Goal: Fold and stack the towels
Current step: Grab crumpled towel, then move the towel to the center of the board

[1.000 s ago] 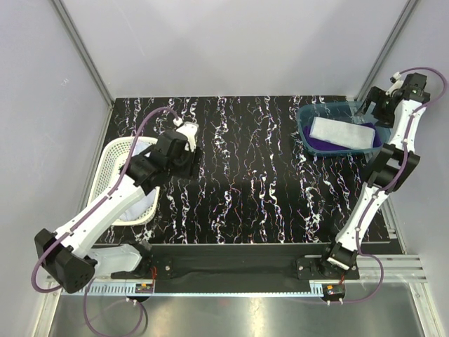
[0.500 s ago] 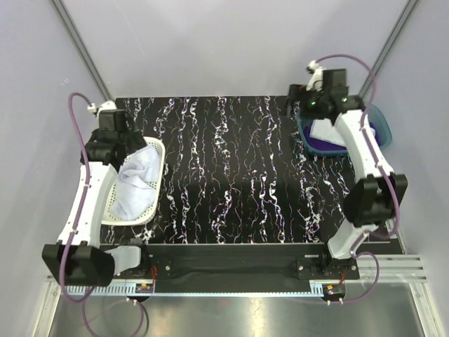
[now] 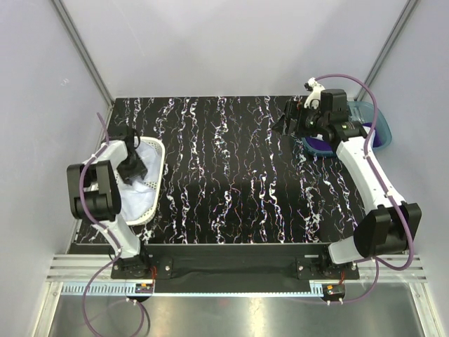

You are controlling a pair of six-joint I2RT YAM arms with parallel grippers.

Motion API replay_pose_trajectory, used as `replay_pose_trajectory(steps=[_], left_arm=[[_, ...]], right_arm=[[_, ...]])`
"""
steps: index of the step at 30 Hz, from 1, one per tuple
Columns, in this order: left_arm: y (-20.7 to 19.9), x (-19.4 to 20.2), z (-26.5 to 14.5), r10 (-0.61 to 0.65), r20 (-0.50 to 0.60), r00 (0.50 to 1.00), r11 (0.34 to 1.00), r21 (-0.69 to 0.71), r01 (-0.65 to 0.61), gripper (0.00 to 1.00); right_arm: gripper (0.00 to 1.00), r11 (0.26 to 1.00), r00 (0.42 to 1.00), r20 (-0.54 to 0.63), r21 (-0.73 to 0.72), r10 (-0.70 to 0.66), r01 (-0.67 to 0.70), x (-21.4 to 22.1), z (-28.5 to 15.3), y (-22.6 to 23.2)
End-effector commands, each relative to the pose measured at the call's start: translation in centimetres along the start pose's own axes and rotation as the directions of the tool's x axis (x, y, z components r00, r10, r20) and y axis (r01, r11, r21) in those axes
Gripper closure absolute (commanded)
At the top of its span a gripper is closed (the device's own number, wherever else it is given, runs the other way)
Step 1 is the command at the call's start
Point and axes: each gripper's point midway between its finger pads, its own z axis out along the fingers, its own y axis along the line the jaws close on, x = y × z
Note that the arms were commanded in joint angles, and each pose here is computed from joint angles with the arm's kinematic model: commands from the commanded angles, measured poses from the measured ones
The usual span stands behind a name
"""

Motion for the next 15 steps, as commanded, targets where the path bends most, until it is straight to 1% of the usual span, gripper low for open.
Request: replay_pose_trajectory(steps=[1, 2, 3, 4, 5, 6, 7, 8, 9, 10, 11, 12, 13, 14, 15], left_arm=[[-0.3, -1.3, -0.2, -0.023, 0.005, 1.0, 1.0, -0.007, 0.023, 0.6], [-0.3, -2.1, -0.8, -0.035, 0.031, 0.999, 0.999, -0.008, 0.035, 0.87], [-0.3, -2.9, -1.7, -0.042, 0.064, 0.997, 0.999, -0.002, 0.042, 0.93], [-0.2, -4.0, -3.3, -0.05, 0.111, 0.993, 0.999, 0.013, 0.049, 0.95], [-0.7, -6.7, -7.5, -0.069, 0.225, 0.972, 0.996, 0.077, 0.052, 0.95], [-1.0, -8.1, -10.4, -0.077, 0.292, 0.953, 0.992, 0.123, 0.042, 0.96], [-1.5, -8.9, -13.3, -0.079, 0.336, 0.939, 0.984, 0.178, 0.019, 0.96], [-1.9, -11.5, -20.3, -0.107, 0.48, 0.871, 0.965, 0.261, -0.025, 0.97], [-2.3, -12.0, -23.5, -0.112, 0.532, 0.839, 0.951, 0.303, -0.065, 0.99], [-4.2, -11.7, -27.2, -0.104, 0.574, 0.812, 0.908, 0.388, -0.157, 0.98], [-5.0, -11.5, -30.6, -0.117, 0.621, 0.775, 0.871, 0.439, -0.221, 0.99], [-5.3, -10.7, -35.1, -0.155, 0.675, 0.721, 0.816, 0.499, -0.291, 0.99], [-7.3, -9.2, -38.5, -0.167, 0.697, 0.698, 0.712, 0.575, -0.404, 0.99], [-8.1, -8.2, -40.3, -0.198, 0.695, 0.692, 0.647, 0.623, -0.44, 0.99], [-8.4, -6.6, -41.0, -0.212, 0.692, 0.69, 0.594, 0.652, -0.471, 0.99]], right_arm=[[0.0, 0.997, 0.996, 0.09, -0.072, -0.029, 0.035, -2.6, -1.7, 2.2], [0.0, 0.996, 0.996, 0.09, -0.078, -0.03, 0.037, -2.6, -2.0, 2.5], [0.0, 0.995, 0.996, 0.089, -0.088, -0.032, 0.04, -2.5, -2.1, 2.8], [0.0, 0.994, 0.995, 0.095, -0.098, -0.035, 0.044, -2.5, -2.4, 3.0], [0.0, 0.993, 0.994, 0.106, -0.105, -0.038, 0.049, -2.6, -2.4, 3.2], [0.0, 0.992, 0.993, 0.109, -0.112, -0.038, 0.051, -2.6, -2.4, 3.4], [0.0, 0.99, 0.993, 0.108, -0.13, -0.04, 0.054, -2.4, -2.4, 3.7], [0.0, 0.988, 0.992, 0.115, -0.145, -0.043, 0.059, -2.6, -2.5, 4.0], [0.0, 0.986, 0.992, 0.116, -0.157, -0.04, 0.058, -2.6, -2.5, 4.2], [0.0, 0.984, 0.993, 0.115, -0.171, -0.038, 0.058, -2.6, -2.5, 4.5], [0.0, 0.984, 0.992, 0.119, -0.166, -0.041, 0.061, -2.7, -2.6, 4.4], [0.0, 0.987, 0.991, 0.123, -0.142, -0.056, 0.073, -2.8, -2.6, 4.1], [0.0, 0.995, 0.986, 0.155, -0.063, -0.061, 0.071, -3.6, -3.0, 2.9], [0.0, 0.998, 0.984, 0.17, -0.015, -0.059, 0.063, -3.9, -3.2, 2.2], [0.0, 0.999, 0.982, 0.183, 0.032, -0.035, 0.03, -4.3, -3.4, 1.5]])
